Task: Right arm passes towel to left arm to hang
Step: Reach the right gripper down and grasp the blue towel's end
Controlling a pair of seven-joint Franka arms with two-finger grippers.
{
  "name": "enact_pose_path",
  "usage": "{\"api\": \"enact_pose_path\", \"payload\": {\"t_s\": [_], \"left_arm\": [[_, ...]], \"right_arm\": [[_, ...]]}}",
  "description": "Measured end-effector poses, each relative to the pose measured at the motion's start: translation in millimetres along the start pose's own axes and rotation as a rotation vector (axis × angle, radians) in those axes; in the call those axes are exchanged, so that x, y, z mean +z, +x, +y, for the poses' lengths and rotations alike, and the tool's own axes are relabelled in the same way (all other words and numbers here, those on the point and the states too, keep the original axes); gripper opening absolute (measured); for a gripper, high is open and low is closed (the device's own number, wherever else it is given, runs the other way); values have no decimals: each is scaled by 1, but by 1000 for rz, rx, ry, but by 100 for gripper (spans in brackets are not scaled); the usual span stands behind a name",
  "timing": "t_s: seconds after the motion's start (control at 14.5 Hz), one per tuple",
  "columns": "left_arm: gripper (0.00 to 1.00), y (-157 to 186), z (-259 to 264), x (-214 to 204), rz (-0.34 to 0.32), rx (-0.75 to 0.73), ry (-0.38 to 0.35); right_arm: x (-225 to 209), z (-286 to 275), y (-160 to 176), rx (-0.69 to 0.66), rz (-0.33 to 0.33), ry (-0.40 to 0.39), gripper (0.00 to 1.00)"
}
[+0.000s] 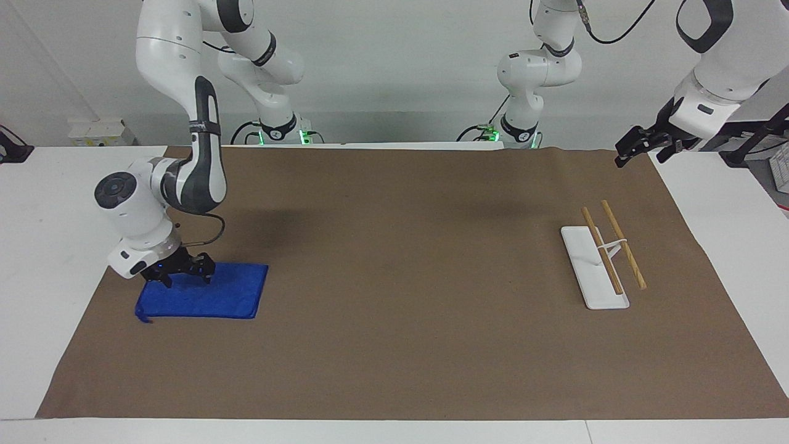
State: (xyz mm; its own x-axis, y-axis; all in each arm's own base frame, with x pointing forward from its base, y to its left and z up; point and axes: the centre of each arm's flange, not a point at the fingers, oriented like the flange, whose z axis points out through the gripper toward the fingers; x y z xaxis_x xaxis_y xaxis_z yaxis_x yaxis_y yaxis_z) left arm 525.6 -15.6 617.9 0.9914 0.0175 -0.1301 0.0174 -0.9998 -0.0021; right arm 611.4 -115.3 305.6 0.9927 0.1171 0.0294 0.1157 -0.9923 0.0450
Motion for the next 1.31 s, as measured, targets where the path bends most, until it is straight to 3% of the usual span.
{"api": "enact_pose_path", "payload": {"t_s": [0.69,0.83,1.17,1.31], "left_arm": [[100,0,0,0,0,0,0],[100,0,0,0,0,0,0],[100,0,0,0,0,0,0],[100,0,0,0,0,0,0]], "right_arm": [[25,1,-9,29,-13,37,90],[24,1,-9,13,-10,36,84],[18,0,-8,-35,-3,40,31],[18,-1,-9,-32,-9,47,18]]}}
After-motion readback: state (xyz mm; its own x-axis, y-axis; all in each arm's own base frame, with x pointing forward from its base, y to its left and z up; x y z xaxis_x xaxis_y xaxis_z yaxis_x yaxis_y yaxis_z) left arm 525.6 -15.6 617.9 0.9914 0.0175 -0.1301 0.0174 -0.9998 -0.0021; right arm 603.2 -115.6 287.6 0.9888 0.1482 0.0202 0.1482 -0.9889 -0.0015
